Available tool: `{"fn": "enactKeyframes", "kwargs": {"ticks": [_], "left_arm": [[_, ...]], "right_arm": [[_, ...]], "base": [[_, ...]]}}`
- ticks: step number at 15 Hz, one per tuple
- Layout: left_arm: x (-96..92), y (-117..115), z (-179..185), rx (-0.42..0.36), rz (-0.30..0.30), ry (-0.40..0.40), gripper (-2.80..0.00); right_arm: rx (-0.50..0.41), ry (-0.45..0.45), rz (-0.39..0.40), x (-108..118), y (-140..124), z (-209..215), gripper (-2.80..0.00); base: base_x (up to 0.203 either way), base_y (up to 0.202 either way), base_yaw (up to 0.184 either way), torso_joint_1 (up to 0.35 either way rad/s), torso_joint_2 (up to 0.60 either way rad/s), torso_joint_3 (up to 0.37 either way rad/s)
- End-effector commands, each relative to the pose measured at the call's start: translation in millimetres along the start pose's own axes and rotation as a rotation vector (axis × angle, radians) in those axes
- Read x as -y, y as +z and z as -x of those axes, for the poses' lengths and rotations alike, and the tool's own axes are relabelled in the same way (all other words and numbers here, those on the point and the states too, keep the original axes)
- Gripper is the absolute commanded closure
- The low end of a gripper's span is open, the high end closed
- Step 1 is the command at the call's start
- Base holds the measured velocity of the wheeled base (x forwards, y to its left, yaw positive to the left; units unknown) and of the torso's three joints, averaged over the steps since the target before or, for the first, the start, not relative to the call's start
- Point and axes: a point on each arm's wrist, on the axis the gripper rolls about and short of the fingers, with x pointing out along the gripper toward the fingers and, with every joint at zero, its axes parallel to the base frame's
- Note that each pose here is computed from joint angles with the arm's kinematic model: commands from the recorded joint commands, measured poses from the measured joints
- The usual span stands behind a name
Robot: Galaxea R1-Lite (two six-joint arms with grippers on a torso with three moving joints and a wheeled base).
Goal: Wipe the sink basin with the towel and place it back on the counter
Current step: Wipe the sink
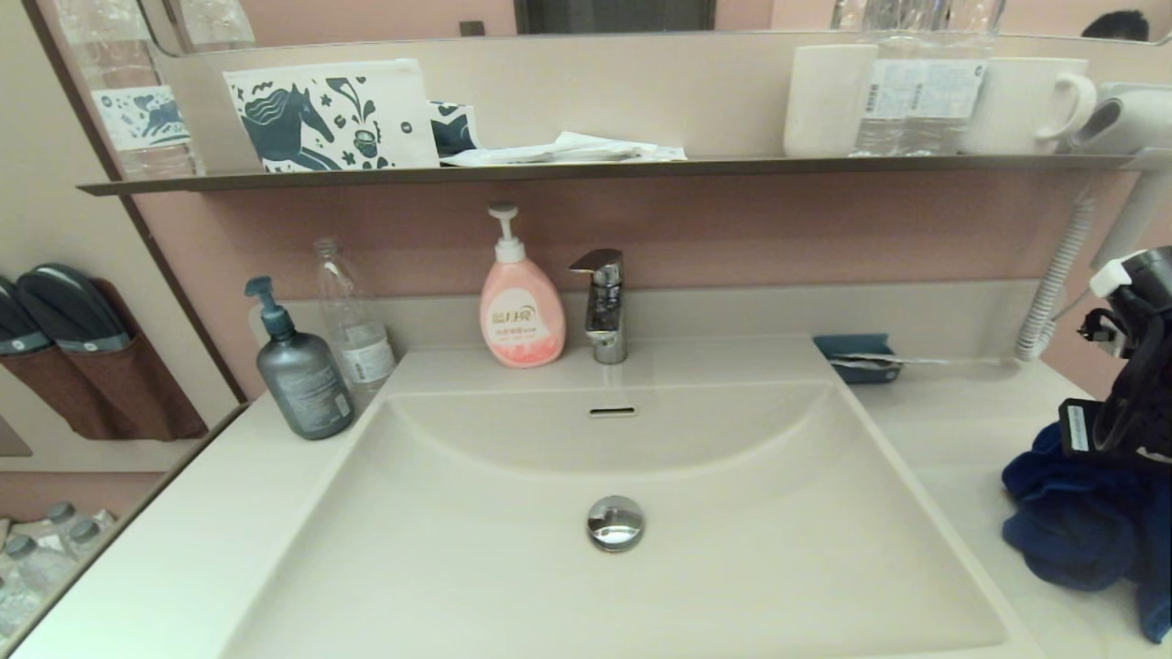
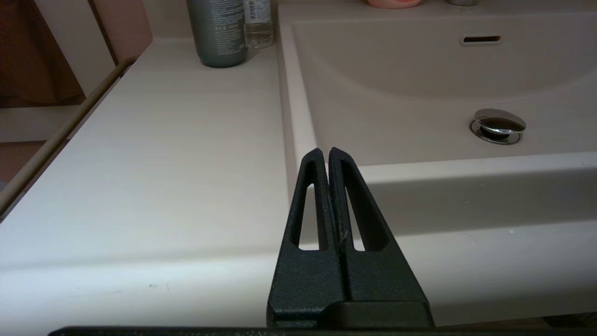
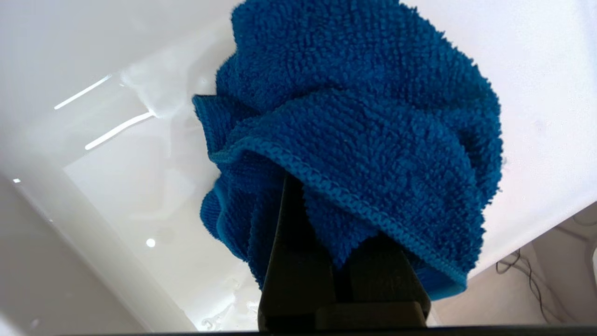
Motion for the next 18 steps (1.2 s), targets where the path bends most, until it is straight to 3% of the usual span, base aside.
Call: {"fn": "enactKeyframes", "kwargs": {"ticks": [1, 6, 15, 18], "left_arm": [[0.0, 0, 0, -0.003, 0.001, 0.0, 0.0], [0.0, 0, 0, -0.001, -0.001, 0.0, 0.0], [0.0, 0, 0, -0.002, 0.001, 0.0, 0.0], [0.0, 0, 0, -0.001, 0.0, 0.0, 0.0]], "right_arm": [[-0.029, -0.009, -0.006, -2, -1, -8, 0.0], [-0.061, -0.022, -0.03, -2, -3, -25, 0.0], [0.096, 0.038, -0.148, 12, 41, -21, 0.0], [0.099, 0.03, -0.152, 13, 45, -24, 0.0]], "base": [[0.0, 0.0, 0.0, 0.0, 0.0, 0.0], [0.0, 0.0, 0.0, 0.0, 0.0, 0.0], [0.0, 0.0, 0.0, 0.0, 0.0, 0.0], [0.0, 0.0, 0.0, 0.0, 0.0, 0.0]]}}
